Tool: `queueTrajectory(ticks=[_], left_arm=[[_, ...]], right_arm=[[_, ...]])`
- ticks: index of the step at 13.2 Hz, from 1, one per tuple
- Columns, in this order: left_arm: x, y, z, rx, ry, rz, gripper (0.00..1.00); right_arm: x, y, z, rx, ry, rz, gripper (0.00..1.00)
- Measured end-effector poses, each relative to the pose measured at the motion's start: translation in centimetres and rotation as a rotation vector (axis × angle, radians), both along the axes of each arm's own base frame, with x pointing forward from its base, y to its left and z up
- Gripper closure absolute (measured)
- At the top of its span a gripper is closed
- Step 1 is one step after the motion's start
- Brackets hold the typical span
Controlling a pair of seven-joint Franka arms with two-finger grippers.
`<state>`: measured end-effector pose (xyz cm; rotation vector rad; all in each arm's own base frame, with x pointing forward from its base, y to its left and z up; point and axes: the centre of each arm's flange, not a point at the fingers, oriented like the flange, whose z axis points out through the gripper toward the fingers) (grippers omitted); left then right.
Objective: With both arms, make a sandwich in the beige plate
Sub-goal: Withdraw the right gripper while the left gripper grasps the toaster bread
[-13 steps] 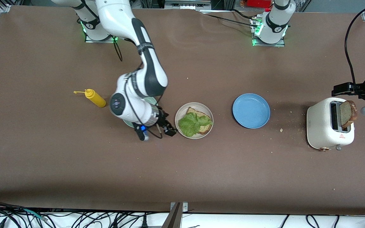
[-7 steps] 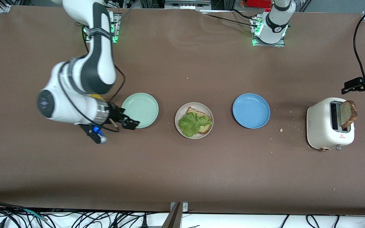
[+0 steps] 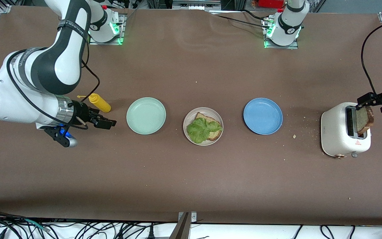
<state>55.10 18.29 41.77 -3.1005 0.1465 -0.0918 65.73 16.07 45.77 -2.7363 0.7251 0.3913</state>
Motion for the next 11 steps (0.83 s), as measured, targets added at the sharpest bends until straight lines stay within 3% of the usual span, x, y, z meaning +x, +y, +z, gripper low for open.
queueTrajectory(ticks=[3,4,8,10,11], left_arm=[[-0.2,2.2,-2.2,0.019,-0.013,-0.045,0.01],[-0.3,2.9,-3.0,0.020,-0.005,-0.053,0.06],[-0.3,3.0,-5.2,0.010,0.043,-0.118,0.49],[0.0,3.0,-4.7,0.009,0.049,-0.141,0.76],[0.3,3.1,-3.8,0.002,0.062,-0.145,0.84]], right_arm=[[1.0,-2.8,0.6,0.016,0.007,-0.001,0.00],[1.6,-3.9,0.4,0.034,0.017,0.003,0.00],[3.6,-8.9,-0.1,0.099,0.039,-0.008,0.00],[4.0,-10.2,-0.7,0.127,0.049,-0.011,0.00],[4.1,-10.5,-1.2,0.138,0.059,-0.007,0.00]])
